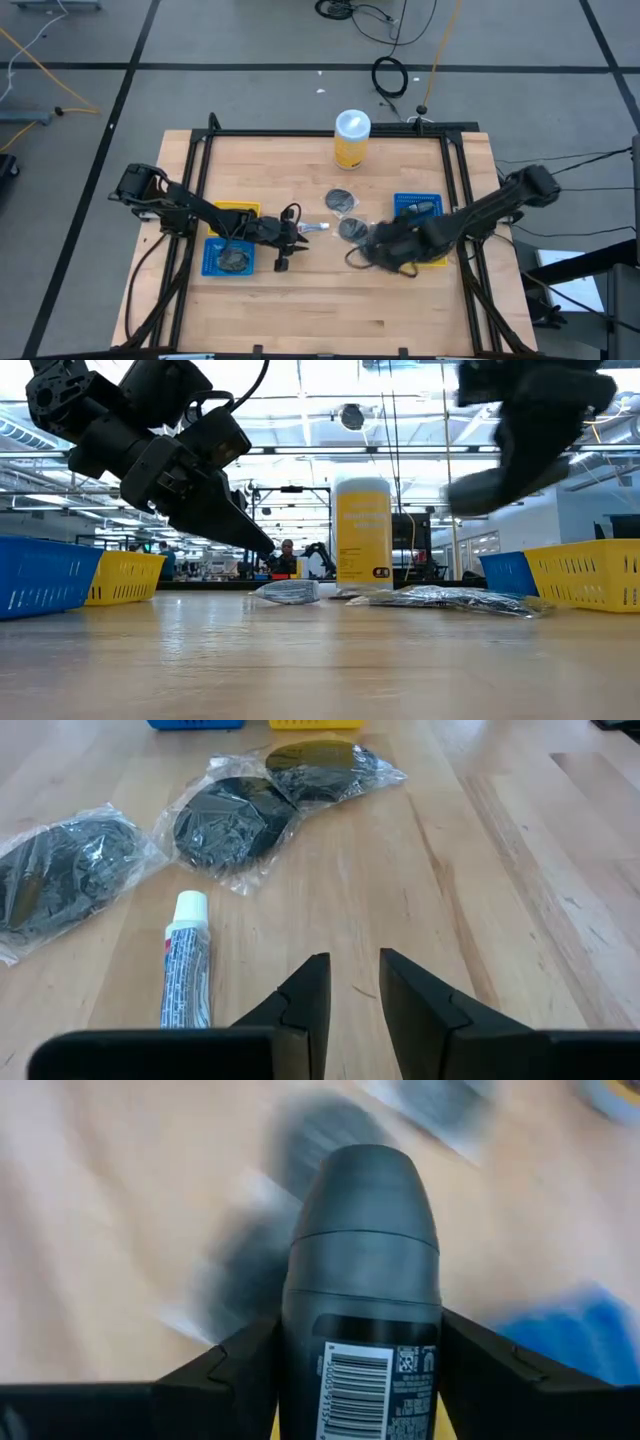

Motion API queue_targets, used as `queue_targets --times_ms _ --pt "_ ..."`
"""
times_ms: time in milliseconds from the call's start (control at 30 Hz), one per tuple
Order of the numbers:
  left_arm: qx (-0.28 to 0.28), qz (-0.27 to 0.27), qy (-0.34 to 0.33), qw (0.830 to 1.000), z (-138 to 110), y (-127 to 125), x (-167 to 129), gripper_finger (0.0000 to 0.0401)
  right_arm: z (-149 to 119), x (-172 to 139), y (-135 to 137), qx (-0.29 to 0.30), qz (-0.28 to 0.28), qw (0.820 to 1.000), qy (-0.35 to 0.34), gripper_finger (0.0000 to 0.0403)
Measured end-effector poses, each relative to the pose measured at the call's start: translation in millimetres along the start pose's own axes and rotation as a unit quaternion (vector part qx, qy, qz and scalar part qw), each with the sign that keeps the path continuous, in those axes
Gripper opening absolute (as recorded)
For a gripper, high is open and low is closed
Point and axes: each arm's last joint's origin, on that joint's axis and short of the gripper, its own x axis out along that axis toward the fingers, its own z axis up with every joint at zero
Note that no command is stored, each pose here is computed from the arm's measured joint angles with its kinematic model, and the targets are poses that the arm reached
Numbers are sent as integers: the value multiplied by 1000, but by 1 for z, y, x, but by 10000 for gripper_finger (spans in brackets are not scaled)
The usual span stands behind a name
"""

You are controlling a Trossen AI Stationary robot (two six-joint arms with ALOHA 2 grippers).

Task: Pick & Place Travel size toiletries
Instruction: Put the black deodorant into the right blue bin

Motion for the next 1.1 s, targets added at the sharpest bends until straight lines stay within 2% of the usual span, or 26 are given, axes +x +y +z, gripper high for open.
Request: queue_targets --times_ms 167,267,533,900,1100 --pt "0 0 0 1000 0 0 0 90 -18 -24 -52 17 -91 991 96 210" --pt "0 0 0 1000 0 0 0 90 -29 -23 -74 16 -111 985 133 210" --pt "0 1 0 1000 0 0 0 90 -64 25 -111 -10 -71 968 241 211" --pt "1 22 -1 1000 0 1 0 90 -56 43 -116 -51 13 977 205 216" --pt "0 22 -1 1000 0 1 0 90 -56 44 -116 -59 30 977 205 231"
